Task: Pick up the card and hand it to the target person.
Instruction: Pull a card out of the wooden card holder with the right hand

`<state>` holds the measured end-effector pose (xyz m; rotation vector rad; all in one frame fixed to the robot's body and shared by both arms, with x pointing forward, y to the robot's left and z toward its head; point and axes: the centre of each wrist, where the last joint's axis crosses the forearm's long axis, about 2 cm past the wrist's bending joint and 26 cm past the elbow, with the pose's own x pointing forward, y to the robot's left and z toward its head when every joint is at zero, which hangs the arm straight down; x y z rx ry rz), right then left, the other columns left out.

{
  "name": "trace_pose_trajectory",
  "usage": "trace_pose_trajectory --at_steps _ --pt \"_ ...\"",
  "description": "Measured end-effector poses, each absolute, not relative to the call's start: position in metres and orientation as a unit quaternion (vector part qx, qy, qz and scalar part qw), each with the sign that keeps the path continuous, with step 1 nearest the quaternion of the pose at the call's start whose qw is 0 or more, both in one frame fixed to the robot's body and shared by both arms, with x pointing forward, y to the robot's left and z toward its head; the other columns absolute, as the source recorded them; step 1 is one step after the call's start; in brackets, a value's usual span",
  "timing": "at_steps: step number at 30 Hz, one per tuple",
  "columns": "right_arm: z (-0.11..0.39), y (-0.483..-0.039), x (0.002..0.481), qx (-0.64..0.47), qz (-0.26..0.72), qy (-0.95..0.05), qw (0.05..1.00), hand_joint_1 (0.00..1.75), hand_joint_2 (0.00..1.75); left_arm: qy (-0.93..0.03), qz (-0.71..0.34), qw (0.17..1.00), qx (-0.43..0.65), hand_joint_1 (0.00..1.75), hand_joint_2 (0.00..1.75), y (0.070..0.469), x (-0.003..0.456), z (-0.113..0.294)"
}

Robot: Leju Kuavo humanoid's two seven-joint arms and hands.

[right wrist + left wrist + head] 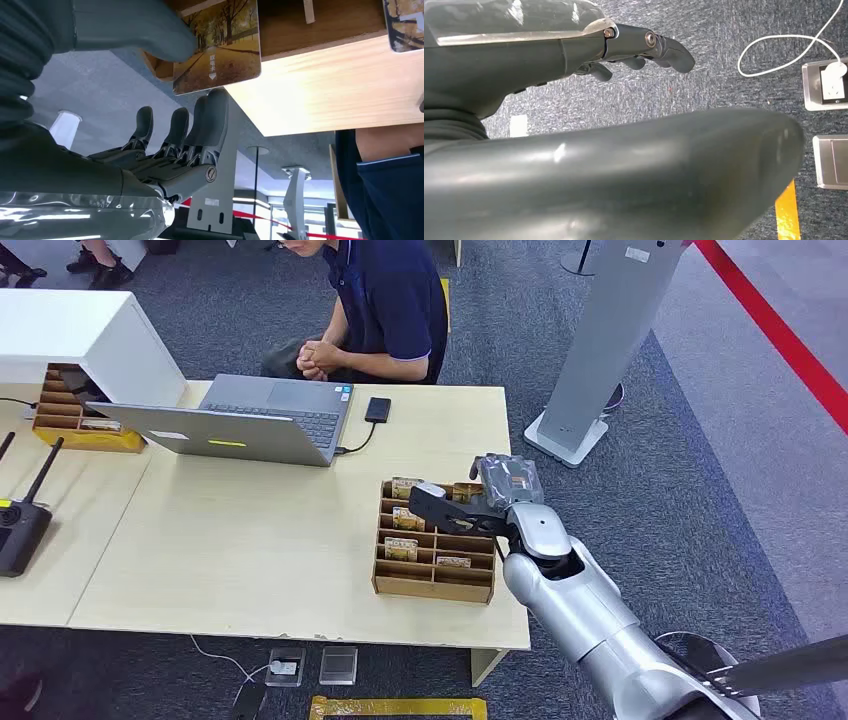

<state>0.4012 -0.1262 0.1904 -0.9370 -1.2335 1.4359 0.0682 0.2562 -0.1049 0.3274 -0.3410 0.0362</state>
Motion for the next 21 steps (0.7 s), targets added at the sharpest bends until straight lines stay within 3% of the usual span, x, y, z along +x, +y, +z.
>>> trace_pose_trajectory --at_steps 7,21 --pt "0.1905 -0.1262 0.4014 -0.382 0.591 -0.511 0.494 1.26 1.75 -0.169 0.018 0.972 0.162 0.0 0.0 0.2562 0.0681 -0.1049" --pt "0.1931 -0.1256 0.4025 -0.375 0.588 -0.518 0.495 1.34 1.75 -0.169 0.018 0.972 0.163 0.0 0.0 0.2563 0.0681 -0.1049"
